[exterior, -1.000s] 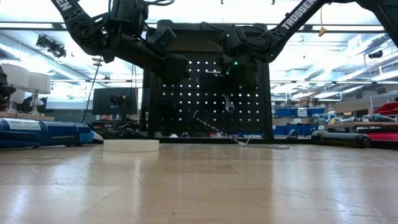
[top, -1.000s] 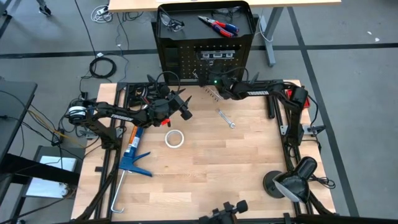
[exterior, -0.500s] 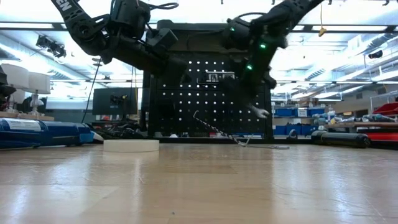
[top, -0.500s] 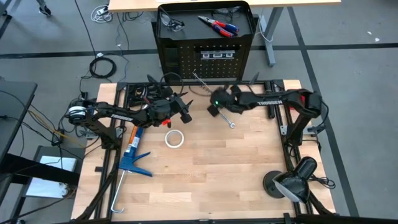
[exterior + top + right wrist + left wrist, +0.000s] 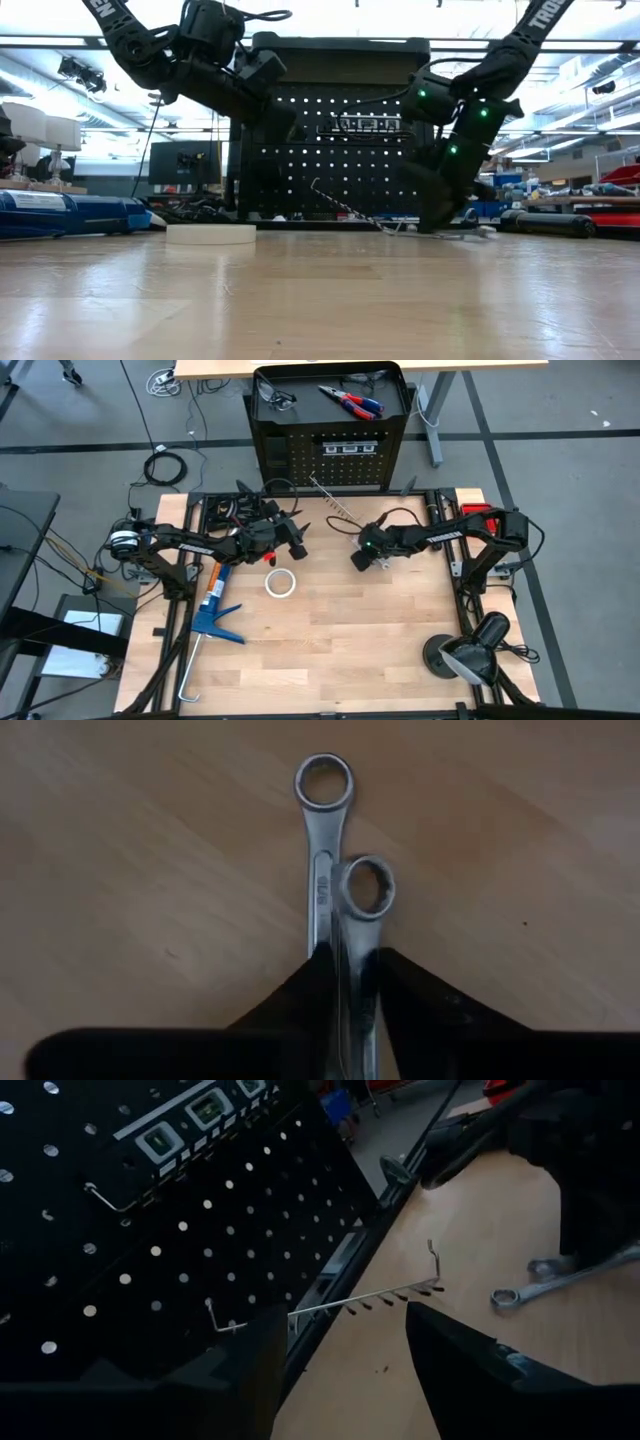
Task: Hang tools onto peg board
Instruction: Unhang the wrench from the peg board, then unhang the spirit level from the peg board
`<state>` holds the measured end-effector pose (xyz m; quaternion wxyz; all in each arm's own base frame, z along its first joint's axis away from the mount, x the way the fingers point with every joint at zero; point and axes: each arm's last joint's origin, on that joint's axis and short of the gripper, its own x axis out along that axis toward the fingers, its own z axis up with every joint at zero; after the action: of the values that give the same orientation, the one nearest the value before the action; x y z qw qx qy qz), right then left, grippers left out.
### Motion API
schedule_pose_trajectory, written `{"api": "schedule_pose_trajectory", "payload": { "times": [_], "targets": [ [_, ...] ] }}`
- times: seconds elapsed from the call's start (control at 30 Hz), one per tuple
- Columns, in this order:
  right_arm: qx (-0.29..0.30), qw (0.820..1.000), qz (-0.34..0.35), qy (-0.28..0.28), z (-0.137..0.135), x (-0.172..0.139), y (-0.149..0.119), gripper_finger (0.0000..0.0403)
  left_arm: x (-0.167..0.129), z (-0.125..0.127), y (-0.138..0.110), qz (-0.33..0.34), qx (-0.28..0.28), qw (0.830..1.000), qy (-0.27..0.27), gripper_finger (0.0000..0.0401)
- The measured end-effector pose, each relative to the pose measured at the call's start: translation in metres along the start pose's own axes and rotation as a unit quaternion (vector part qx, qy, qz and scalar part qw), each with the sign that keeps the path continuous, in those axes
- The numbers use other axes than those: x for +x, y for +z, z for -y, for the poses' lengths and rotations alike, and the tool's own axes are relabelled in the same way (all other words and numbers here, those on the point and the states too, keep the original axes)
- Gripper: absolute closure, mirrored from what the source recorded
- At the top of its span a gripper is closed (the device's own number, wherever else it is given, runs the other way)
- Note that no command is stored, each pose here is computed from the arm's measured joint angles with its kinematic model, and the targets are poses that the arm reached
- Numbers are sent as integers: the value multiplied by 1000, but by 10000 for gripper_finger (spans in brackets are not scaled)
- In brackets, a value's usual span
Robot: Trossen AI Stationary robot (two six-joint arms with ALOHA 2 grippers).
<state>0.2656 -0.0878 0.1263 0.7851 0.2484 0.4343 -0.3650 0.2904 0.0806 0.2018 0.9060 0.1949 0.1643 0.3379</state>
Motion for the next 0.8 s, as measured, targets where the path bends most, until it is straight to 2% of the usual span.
{"api": "schedule_pose_trajectory", "payload": {
  "times": [0.17,0.33,0.47,0.63,0.8],
  "targets": [
    [-26,1000,2,14,-3,-3,7,256,0,-1,2,9,-7,1000,3,190],
    [-41,998,38,32,-7,-16,24,230,0,-1,4,17,-12,1000,6,190],
    [-66,993,84,49,-12,-30,39,225,0,-3,7,33,-22,999,12,190],
    [-128,981,135,59,-17,-47,55,227,0,-4,8,35,-26,999,23,190],
    [-179,967,172,61,-18,-70,68,228,-1,-7,7,19,-30,997,66,190]
  ]
}}
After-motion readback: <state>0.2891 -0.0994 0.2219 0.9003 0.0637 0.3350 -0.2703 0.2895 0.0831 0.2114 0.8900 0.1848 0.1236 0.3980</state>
